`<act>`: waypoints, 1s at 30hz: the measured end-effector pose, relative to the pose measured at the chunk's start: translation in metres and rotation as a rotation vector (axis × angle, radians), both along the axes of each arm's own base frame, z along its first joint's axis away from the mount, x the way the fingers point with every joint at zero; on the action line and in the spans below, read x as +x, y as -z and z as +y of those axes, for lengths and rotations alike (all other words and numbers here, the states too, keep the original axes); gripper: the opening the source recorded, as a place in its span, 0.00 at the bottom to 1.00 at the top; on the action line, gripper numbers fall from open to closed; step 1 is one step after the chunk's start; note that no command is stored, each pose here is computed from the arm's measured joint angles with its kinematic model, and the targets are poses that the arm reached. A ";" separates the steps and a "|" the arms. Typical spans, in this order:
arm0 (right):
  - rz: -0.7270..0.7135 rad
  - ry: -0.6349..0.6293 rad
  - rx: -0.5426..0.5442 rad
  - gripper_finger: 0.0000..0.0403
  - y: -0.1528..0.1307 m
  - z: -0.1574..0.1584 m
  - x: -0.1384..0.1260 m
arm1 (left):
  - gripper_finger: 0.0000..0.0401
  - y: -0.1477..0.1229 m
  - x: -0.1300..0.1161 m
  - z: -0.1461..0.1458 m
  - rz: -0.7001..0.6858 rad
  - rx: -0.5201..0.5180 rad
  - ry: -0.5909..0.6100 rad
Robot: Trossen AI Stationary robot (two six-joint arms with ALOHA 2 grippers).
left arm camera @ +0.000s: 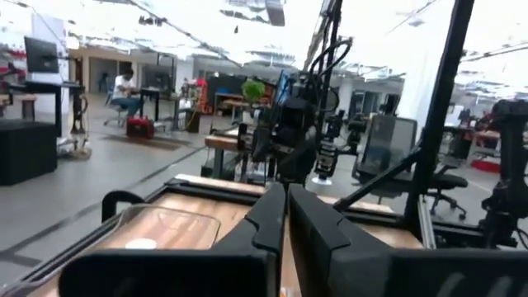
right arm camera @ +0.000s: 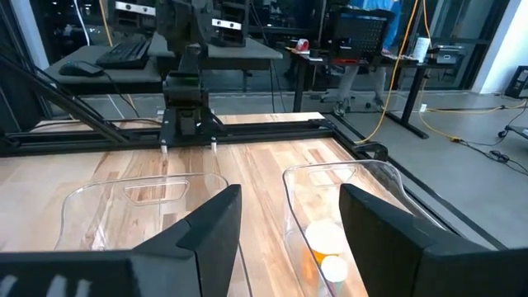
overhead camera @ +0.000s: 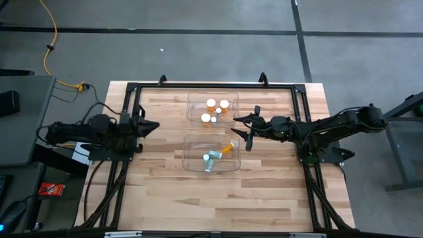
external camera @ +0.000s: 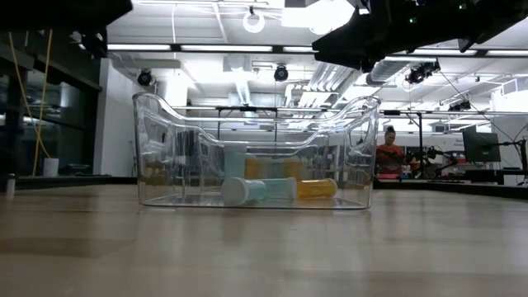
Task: Pick and place medicine bottles into bin by pill shape (circle, oval)
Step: Return to Home Position
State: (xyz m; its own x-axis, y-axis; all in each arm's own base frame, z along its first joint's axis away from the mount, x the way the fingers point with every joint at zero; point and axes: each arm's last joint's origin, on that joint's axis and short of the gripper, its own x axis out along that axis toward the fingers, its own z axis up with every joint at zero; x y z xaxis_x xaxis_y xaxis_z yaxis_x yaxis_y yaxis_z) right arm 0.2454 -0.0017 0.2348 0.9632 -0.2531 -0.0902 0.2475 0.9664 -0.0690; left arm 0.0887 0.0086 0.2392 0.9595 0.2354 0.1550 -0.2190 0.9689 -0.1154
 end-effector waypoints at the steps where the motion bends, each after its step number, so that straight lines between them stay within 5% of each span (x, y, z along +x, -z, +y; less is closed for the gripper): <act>1: 0.001 0.000 0.001 0.49 0.000 0.000 0.000 | 0.02 0.000 -0.003 0.000 -0.008 0.004 -0.001; 10: 0.007 0.001 0.002 0.49 0.001 0.000 0.000 | 0.00 0.012 -0.010 0.000 0.052 -0.032 -0.014; 18: -0.017 0.014 0.000 0.49 -0.002 0.000 0.000 | 0.00 0.064 0.007 0.001 0.076 -0.063 -0.023; 30: 0.023 0.114 -0.005 0.49 0.002 -0.003 -0.001 | 0.00 0.069 0.008 -0.001 0.110 -0.069 0.045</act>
